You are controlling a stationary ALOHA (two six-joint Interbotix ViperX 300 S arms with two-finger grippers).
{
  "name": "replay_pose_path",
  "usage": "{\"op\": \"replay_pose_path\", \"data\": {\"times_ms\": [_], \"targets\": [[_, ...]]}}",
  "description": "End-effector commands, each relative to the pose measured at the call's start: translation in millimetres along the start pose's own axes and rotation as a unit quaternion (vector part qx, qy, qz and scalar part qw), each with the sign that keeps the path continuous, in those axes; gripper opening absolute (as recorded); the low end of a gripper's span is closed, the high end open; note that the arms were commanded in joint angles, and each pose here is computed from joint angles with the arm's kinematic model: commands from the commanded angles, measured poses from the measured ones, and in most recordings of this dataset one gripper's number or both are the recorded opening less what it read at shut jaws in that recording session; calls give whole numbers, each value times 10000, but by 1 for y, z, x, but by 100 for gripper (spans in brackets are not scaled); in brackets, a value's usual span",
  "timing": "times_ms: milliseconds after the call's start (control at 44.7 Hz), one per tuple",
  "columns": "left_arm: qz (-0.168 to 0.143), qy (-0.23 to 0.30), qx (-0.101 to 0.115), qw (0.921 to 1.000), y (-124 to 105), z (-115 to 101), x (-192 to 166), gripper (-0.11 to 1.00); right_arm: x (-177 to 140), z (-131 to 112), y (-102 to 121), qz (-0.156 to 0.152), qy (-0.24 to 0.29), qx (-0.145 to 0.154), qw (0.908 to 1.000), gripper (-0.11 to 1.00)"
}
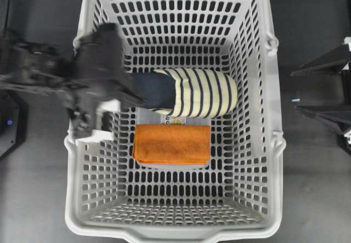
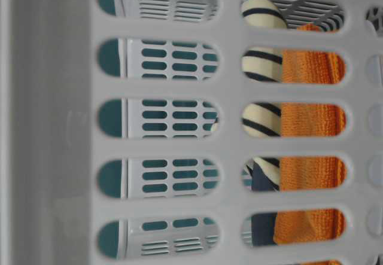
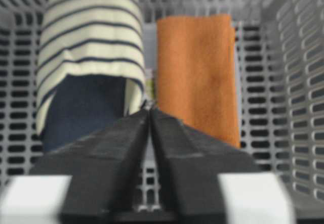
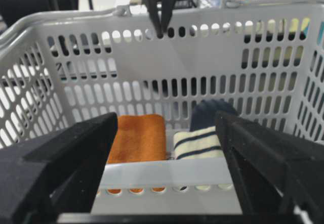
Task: Pick up the orange cloth from the shopping basket with the left arm.
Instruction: 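Move the left gripper down into the basket over the orange cloth, then close the left gripper on the orange cloth's near edge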
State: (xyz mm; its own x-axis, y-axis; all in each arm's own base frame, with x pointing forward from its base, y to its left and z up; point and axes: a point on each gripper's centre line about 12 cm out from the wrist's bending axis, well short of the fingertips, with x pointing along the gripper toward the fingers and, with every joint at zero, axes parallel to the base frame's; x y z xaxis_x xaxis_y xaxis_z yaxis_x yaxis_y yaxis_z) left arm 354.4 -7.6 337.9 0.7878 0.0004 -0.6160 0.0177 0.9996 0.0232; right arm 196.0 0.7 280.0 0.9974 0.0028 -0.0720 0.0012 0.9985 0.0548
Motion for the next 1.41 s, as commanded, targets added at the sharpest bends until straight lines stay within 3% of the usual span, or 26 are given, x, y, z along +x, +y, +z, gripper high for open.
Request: {"op": "replay_pose_path", "data": {"times_ms": [0, 224, 291, 470, 626, 917, 1208, 1298, 1387], "targets": [[-35, 151, 74, 9999, -5, 20, 9, 22, 1, 9, 0, 5, -123, 15, 9999, 75], [-103, 784, 108, 9968, -15, 29, 50, 81, 1, 12, 1, 8, -207, 8, 9998, 75], [-126, 967, 131, 9951, -18, 27, 64, 90, 1, 11, 1, 8, -207, 15, 9998, 75], [-186, 1353, 127, 9905, -31, 15, 99, 89, 0, 10, 0, 7, -199, 15, 9998, 75], [-163, 1631, -117, 9864, -36, 0, 119, 89, 0, 11, 0, 10, -261, 15, 9997, 75], [-128, 2216, -80, 9750, -37, -41, 149, 89, -1, 9, 1, 18, -275, 7, 9996, 75], [-113, 2386, -73, 9710, -37, -52, 152, 87, -2, 8, 0, 10, -268, 8, 9996, 75], [-113, 2379, -64, 9712, -36, -52, 152, 83, -2, 8, 0, 9, -261, 8, 9997, 74], [-113, 2371, -65, 9714, -36, -51, 151, 67, -2, 8, 0, 9, -261, 8, 9997, 75]]}}
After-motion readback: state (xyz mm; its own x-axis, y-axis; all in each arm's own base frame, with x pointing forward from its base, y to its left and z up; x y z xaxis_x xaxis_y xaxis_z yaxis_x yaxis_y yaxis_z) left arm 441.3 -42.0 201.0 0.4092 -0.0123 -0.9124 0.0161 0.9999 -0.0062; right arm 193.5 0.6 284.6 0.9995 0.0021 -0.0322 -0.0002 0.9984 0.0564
